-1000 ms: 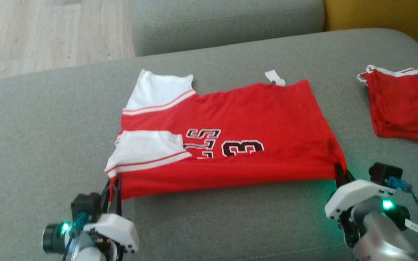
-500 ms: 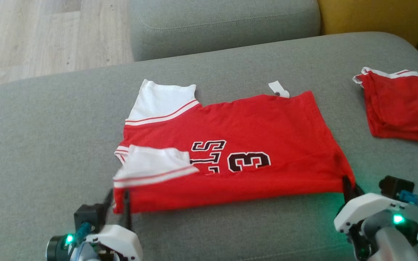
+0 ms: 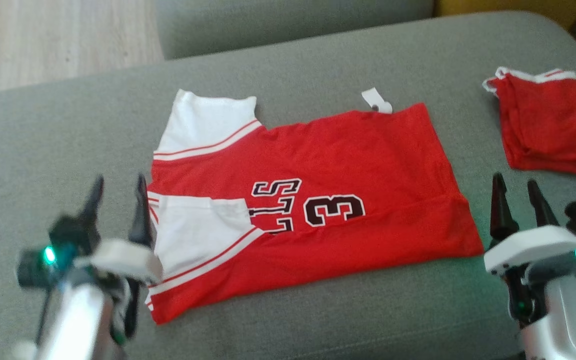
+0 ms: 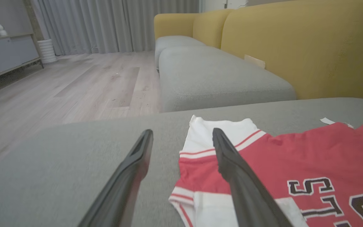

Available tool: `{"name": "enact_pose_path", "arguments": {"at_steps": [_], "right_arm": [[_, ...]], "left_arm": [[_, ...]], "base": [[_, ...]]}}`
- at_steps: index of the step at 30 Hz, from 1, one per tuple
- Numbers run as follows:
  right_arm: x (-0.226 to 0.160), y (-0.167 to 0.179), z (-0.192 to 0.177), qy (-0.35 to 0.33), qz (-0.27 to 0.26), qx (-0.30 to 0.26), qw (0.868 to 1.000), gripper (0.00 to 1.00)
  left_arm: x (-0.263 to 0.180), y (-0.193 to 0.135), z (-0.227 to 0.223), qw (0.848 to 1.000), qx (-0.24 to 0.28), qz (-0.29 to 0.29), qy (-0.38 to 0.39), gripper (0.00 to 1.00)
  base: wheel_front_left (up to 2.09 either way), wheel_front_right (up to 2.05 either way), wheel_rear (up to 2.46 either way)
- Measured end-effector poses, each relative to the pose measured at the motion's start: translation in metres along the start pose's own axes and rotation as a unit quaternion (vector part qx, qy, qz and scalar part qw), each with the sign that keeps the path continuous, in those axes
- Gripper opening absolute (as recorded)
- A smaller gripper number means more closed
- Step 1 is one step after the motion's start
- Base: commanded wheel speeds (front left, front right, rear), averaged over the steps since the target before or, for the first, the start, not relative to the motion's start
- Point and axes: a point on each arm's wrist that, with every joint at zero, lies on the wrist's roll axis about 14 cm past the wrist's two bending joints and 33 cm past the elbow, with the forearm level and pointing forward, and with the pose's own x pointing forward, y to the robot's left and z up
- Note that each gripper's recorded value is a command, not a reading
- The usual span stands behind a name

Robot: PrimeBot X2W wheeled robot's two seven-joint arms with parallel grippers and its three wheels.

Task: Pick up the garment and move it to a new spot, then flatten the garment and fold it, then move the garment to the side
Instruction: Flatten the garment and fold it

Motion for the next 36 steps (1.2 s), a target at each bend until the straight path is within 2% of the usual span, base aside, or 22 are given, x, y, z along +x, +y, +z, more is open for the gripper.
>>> {"name": "enact_pose_path", "arguments": {"at_steps": [3,7,11,15,21,22,23,26,29,36], "right_arm": [[0.009,0.007,0.010,-0.012,0.009,-0.009,1.000,1.00],[0.031,0.022,0.033,-0.032,0.028,-0.031,0.999,1.00],[0.056,0.038,0.052,-0.051,0.047,-0.049,0.996,1.00],[0.073,0.044,0.051,-0.048,0.057,-0.063,0.995,1.00],[0.090,0.038,0.049,-0.044,0.051,-0.077,0.995,1.00],[0.090,0.038,0.049,-0.044,0.051,-0.077,0.995,1.00],[0.093,0.035,0.048,-0.043,0.048,-0.080,0.995,1.00],[0.096,0.029,0.044,-0.037,0.042,-0.086,0.995,1.00],[0.095,0.023,0.041,-0.034,0.035,-0.087,0.995,1.00],[0.093,0.014,0.039,-0.031,0.025,-0.080,0.996,1.00]], "left_arm": [[0.030,-0.003,0.017,0.999,0.019,-0.034,-0.015,1.00],[0.080,-0.020,0.031,0.994,0.012,-0.106,0.011,1.00],[0.133,-0.021,0.029,0.987,0.023,-0.138,0.074,1.00],[0.169,-0.013,0.000,0.975,0.052,-0.145,0.161,1.00],[0.194,-0.032,-0.051,0.943,0.065,-0.190,0.266,1.00],[0.194,-0.032,-0.051,0.943,0.065,-0.190,0.266,1.00],[0.199,-0.035,-0.066,0.933,0.074,-0.199,0.292,1.00],[0.202,-0.034,-0.089,0.917,0.097,-0.208,0.325,1.00],[0.206,-0.028,-0.107,0.911,0.106,-0.202,0.343,1.00],[0.216,-0.024,-0.116,0.909,0.107,-0.193,0.353,1.00]], "base": [[0.00,0.00,0.00],[0.00,0.00,0.00],[0.00,0.00,0.00],[0.00,0.00,0.00],[0.00,0.00,0.00],[0.00,0.00,0.00],[0.00,0.00,0.00],[0.00,0.00,0.00],[0.00,0.00,0.00],[0.00,0.00,0.00]]}}
